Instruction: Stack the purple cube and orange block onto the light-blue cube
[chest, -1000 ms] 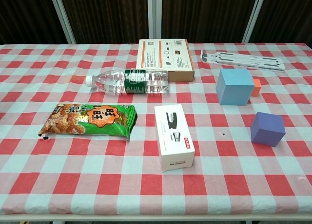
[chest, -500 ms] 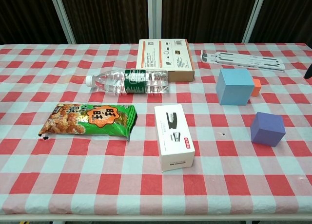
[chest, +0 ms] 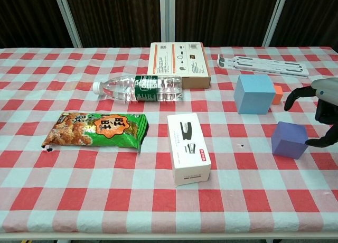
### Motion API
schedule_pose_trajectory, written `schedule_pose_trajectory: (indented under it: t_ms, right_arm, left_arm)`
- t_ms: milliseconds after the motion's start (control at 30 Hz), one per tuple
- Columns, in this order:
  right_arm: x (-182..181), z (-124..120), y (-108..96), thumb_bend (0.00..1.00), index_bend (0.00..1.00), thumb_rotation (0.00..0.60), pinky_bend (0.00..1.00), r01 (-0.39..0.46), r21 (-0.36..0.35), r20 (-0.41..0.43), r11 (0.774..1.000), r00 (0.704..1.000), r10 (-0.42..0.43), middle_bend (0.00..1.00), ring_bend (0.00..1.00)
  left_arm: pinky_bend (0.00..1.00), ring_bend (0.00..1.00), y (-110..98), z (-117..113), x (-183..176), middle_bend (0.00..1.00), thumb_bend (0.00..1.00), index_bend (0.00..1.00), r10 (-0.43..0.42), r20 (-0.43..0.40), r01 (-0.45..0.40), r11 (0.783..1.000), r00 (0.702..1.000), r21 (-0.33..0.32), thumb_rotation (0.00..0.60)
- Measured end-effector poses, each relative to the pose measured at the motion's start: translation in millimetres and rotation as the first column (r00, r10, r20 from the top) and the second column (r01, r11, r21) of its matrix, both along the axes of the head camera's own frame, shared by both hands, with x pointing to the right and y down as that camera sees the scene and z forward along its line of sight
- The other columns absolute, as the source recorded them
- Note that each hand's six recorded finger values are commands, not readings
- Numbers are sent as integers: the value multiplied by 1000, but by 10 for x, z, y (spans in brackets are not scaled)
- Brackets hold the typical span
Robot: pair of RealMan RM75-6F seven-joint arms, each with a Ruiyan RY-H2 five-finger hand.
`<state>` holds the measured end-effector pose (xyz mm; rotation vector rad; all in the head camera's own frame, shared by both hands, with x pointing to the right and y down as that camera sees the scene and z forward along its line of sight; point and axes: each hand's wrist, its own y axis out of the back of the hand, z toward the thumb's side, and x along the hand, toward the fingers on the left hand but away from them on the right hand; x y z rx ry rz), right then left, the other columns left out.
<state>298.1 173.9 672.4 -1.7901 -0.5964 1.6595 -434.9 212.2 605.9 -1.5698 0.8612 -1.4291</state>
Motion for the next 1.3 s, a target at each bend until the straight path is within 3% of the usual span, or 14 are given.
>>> schedule_pose_trajectory:
  t_ms: [633,867,1300]
  right_arm:
    - [-40,194,77,111,287,600,912,-36,-34,-12,999,999,36,1000,958]
    - [-70,208,71,116,406,600,920,-45,-26,-11,999,999,45,1000,965]
    - [-105,236,43,158,466,600,929,-39,-13,-17,999,999,39,1000,975]
  left_arm:
    - [330,203,11,43,-47,201,0,190,-4,-4,4,1000,1000,-9,600]
    - [330,203,14,52,-52,201,0,190,-2,-6,2,1000,1000,-12,600]
    - [330,203,17,73,-71,202,0,190,-5,-6,5,1000,1000,-16,600]
